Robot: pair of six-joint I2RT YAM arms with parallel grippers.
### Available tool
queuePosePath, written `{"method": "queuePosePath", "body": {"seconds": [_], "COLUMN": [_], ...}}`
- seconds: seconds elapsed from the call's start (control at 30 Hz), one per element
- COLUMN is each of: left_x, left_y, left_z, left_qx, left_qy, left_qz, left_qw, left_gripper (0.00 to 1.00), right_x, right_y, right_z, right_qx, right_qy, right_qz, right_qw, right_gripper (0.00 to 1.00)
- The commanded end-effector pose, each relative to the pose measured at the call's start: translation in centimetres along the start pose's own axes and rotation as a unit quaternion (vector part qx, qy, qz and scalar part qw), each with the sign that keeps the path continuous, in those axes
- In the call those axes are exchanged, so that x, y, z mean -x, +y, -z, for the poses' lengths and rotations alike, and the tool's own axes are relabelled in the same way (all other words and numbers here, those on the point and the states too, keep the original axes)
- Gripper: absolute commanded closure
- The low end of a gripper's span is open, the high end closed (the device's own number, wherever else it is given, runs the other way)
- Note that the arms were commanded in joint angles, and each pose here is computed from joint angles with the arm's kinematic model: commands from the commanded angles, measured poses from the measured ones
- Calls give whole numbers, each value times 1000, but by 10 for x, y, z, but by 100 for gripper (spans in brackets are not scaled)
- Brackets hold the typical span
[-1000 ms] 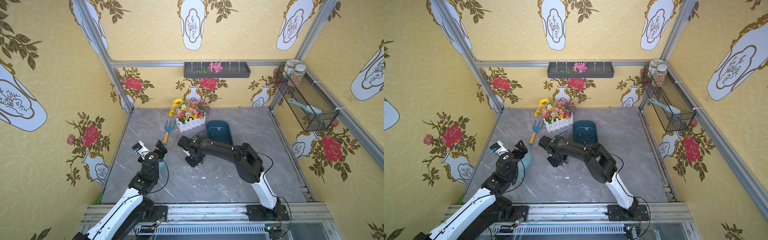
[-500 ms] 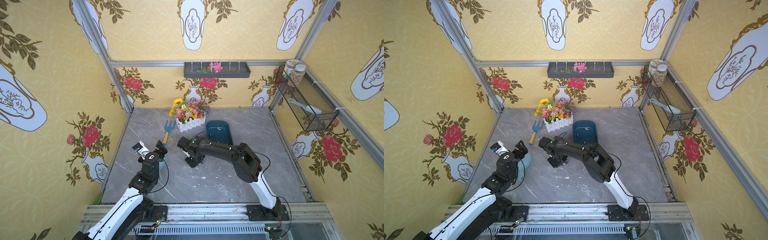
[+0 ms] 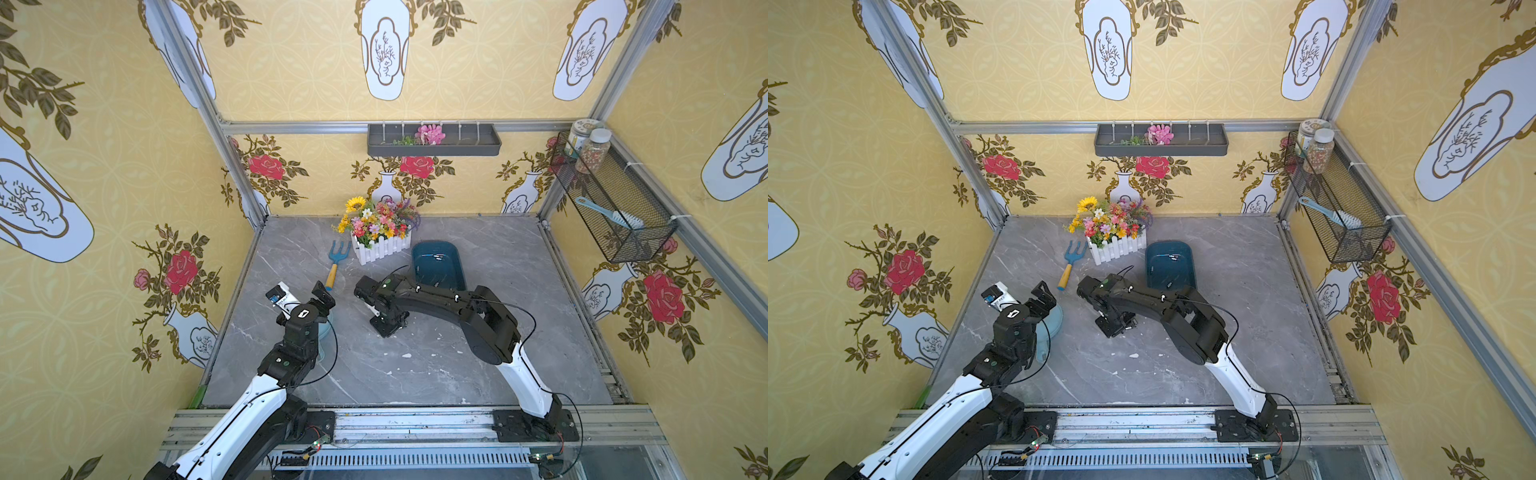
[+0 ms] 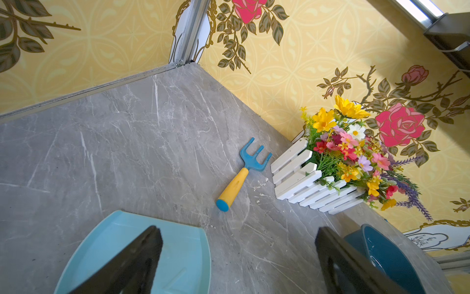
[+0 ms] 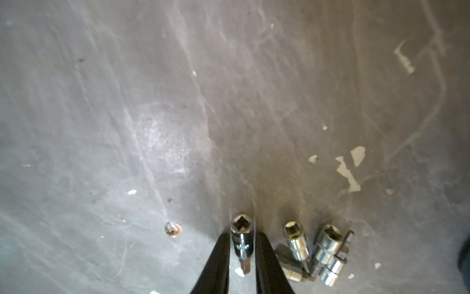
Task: Put the bit on the desktop into the storage box
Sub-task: Pick up the screwdriver bit from the center of the board, then place the screwdriver bit in the storage box.
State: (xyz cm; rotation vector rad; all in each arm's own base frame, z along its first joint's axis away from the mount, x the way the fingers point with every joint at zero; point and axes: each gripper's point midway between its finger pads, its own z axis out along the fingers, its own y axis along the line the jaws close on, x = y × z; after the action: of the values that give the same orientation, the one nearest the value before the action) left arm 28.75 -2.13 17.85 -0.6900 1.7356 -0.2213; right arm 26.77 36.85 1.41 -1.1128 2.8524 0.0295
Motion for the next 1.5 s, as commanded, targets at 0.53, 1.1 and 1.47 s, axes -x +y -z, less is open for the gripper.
{"method": "queuePosePath", "body": {"seconds": [0.53, 1.1, 1.47], "left_x": [0, -18, -30], "left_y": [-12, -36, -48], "left_z": [0, -9, -16], "left_qx": [-26, -68, -82], "left_qy": [11, 62, 91], "left_qz": [-12, -58, -80], "left_qw": [1000, 994, 989], "left_gripper": [0, 0, 0], "right_x": [16, 18, -5], "right_y": [-4, -65, -142], "right_z": [30, 103, 122], "right_qx": [1, -12, -41], "right_qy": [-69, -141, -153], "right_qz": [-26, -75, -147], "right_qw": [997, 987, 976], "right_gripper": [92, 93, 94]}}
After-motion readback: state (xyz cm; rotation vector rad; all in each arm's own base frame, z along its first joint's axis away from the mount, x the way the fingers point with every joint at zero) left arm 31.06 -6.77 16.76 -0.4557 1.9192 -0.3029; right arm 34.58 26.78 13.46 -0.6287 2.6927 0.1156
